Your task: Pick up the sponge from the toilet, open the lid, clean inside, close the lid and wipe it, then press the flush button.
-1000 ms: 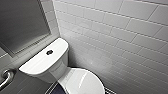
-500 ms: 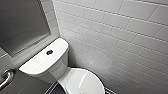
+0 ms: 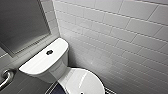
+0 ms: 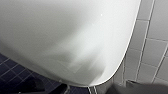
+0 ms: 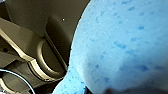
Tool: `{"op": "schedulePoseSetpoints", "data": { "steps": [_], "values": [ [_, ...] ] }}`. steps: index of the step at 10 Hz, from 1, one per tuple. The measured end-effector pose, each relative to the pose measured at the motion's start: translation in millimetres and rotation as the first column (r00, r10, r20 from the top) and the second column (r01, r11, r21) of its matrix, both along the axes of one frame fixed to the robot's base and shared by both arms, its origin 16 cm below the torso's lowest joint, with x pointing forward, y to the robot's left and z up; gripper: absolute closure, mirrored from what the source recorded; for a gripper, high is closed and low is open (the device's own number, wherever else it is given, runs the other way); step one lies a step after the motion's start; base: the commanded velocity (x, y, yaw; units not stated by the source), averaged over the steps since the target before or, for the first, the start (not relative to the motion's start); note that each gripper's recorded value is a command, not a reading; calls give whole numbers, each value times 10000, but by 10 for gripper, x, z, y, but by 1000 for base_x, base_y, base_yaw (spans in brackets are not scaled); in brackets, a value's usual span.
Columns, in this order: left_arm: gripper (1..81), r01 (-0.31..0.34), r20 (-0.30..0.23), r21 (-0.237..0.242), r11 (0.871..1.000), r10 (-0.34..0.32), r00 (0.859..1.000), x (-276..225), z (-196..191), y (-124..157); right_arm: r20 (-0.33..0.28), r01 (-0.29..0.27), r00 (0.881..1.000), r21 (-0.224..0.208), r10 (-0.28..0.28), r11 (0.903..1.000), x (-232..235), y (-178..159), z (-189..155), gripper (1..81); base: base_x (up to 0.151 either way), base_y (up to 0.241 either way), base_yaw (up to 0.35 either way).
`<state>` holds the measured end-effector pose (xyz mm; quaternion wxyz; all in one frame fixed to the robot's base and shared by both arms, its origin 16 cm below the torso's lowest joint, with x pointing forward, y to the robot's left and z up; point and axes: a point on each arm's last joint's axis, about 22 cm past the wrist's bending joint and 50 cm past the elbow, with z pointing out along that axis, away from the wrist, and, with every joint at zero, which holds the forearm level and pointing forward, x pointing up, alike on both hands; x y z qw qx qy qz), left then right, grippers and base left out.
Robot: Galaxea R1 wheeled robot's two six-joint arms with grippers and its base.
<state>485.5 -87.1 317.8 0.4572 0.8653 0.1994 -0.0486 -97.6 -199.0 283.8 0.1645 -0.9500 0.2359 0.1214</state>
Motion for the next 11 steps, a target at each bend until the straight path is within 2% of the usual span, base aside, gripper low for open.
{"op": "schedulePoseSetpoints", "data": {
  "steps": [2,6,9,11],
  "values": [
    [10,-187,-371,-14,9998,186,9991,33,7,13,-11,19,10000,-1,-19,10000,-3,3,1,811,0,0,0],
    [10,-267,-570,7,9996,267,9980,41,-1,23,-15,37,10000,-8,-37,10000,-2,4,1,811,0,0,0],
    [10,-938,-1296,394,9948,981,9867,97,-153,159,-66,141,9999,-51,-141,9999,-4,1,-1,811,0,0,0],
    [10,-968,-1336,414,9944,1015,9858,97,-163,150,-71,150,9999,-55,-150,9999,-2,1,-3,811,0,0,0]
  ]
}}
